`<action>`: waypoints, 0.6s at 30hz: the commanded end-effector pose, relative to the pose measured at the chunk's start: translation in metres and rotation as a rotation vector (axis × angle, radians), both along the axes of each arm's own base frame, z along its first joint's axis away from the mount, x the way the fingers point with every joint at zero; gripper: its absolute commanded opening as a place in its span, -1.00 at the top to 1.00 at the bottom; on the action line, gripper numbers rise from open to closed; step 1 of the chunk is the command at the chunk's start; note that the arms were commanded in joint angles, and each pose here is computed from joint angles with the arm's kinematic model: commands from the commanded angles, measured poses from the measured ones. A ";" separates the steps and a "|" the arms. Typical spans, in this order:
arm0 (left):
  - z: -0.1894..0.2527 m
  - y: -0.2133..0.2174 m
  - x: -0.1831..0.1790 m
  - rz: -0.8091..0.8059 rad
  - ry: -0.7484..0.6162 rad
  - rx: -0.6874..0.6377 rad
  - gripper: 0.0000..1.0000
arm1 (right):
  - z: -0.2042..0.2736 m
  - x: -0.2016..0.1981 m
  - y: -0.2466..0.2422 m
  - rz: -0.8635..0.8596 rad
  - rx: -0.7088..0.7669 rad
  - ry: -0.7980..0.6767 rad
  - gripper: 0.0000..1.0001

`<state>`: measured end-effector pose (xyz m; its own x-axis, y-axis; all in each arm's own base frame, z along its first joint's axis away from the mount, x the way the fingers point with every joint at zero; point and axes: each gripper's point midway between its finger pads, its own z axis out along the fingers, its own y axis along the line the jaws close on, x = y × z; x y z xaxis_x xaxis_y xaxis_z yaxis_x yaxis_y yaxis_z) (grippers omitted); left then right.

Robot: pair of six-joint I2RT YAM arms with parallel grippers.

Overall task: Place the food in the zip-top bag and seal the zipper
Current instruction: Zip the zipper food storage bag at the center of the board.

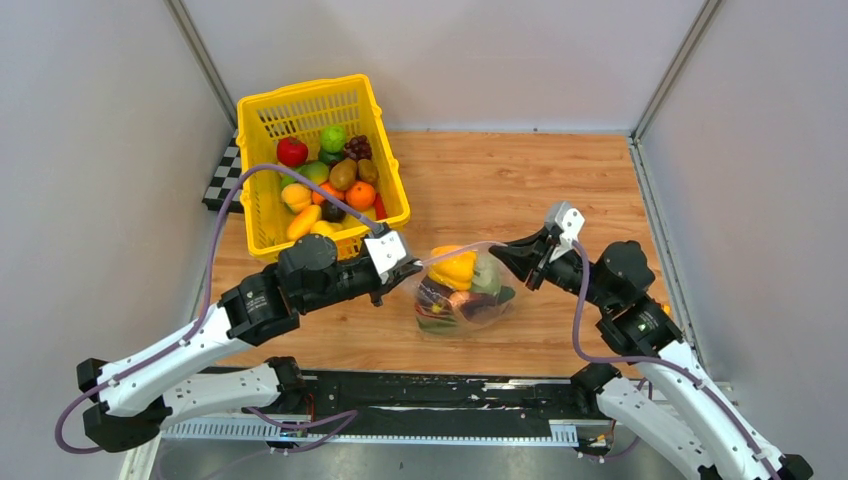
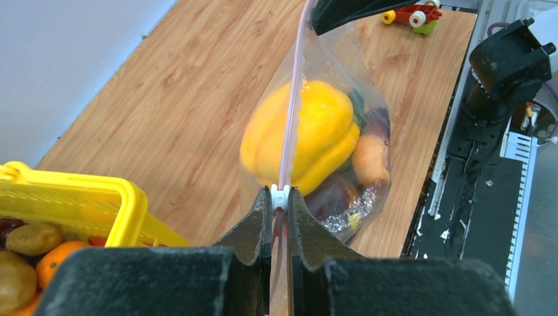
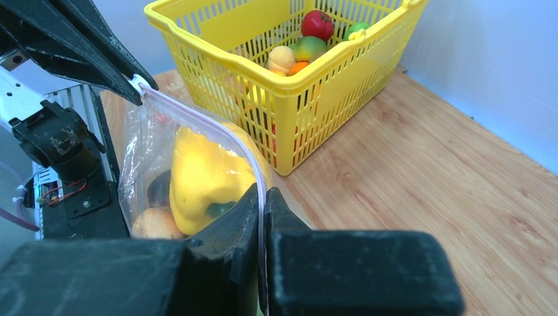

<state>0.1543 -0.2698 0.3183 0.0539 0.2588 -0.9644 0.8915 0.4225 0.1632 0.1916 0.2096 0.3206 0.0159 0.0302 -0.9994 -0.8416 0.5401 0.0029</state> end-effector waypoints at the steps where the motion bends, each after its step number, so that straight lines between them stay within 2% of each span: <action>1: 0.011 -0.003 -0.002 -0.013 -0.003 -0.044 1.00 | 0.022 -0.006 0.009 0.089 -0.008 -0.074 0.78; 2: 0.011 -0.006 -0.002 -0.023 0.000 -0.045 1.00 | 0.023 -0.012 0.014 0.138 -0.018 -0.075 0.57; 4: 0.012 -0.013 -0.002 -0.041 0.004 -0.046 1.00 | 0.025 -0.020 0.022 0.218 -0.037 -0.078 0.03; 8: 0.015 -0.022 -0.003 -0.071 0.009 -0.052 1.00 | 0.033 -0.031 0.030 0.323 -0.076 -0.100 -0.37; 18: 0.024 -0.031 -0.006 -0.108 0.002 -0.076 1.00 | 0.028 -0.015 0.045 0.389 -0.173 -0.074 -0.45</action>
